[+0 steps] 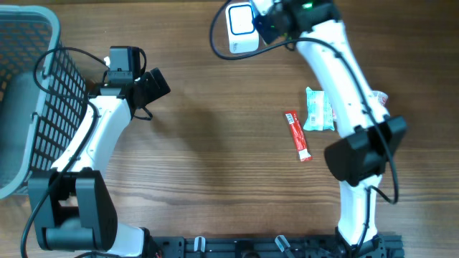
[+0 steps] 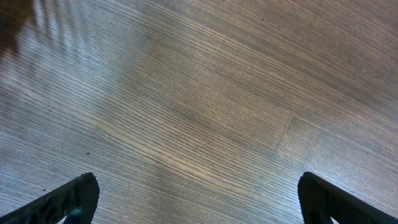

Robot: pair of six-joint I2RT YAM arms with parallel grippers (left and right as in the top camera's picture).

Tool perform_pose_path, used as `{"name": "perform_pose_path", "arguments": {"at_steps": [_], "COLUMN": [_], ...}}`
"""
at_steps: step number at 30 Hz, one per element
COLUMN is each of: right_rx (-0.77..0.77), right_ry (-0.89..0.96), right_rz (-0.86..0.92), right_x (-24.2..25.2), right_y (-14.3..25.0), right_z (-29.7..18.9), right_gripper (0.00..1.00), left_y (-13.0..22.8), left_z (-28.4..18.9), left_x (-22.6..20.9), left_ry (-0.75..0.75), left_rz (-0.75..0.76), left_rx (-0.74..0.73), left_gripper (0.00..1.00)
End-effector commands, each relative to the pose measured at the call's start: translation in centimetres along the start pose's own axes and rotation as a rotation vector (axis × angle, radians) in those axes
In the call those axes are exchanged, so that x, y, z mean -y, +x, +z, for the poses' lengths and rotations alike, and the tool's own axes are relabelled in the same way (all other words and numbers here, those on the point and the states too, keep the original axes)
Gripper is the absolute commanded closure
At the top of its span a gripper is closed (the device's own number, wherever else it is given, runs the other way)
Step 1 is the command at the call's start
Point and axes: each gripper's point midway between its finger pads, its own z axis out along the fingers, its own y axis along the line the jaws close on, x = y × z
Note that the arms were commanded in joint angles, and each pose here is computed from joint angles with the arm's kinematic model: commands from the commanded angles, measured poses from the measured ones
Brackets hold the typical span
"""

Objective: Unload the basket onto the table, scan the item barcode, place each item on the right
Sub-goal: 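Hold the candy bag up to the white scanner, then place the candy bag beside the Nescafe stick and release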

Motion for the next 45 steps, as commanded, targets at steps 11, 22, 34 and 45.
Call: {"name": "perform_pose_path", "arguments": {"at_steps": [11,22,34,45], "right_rx": [0.137,0.183,-0.473,-0.609], "right_ry": [0.385,0.369,-0.452,-0.285], "right_rz": [-0.062,0.164,0.190,0.315], "right_x": [1.4,5.1,-8.1,-10.6], "right_y": [-5.5,-5.8,13.7,21.2], "right_z": [6.8,-5.3,-11.8,-3.2], "right_gripper": [0.96,0.95,0.96,0.01], "left_y": [-0.2,-0.2,-0.2,-0.2], "left_z": [0.0,0.0,0.0,0.0], "left_x": [-0.2,-0.2,-0.2,-0.2], "left_ry": [-0.011,-0.011,-0.011,-0.011], "left_rz": [0.003,0.003,0.003,0.003], "left_rx": [0.009,0.009,0.009,0.009], "left_gripper": [0.00,0.00,0.00,0.00]}}
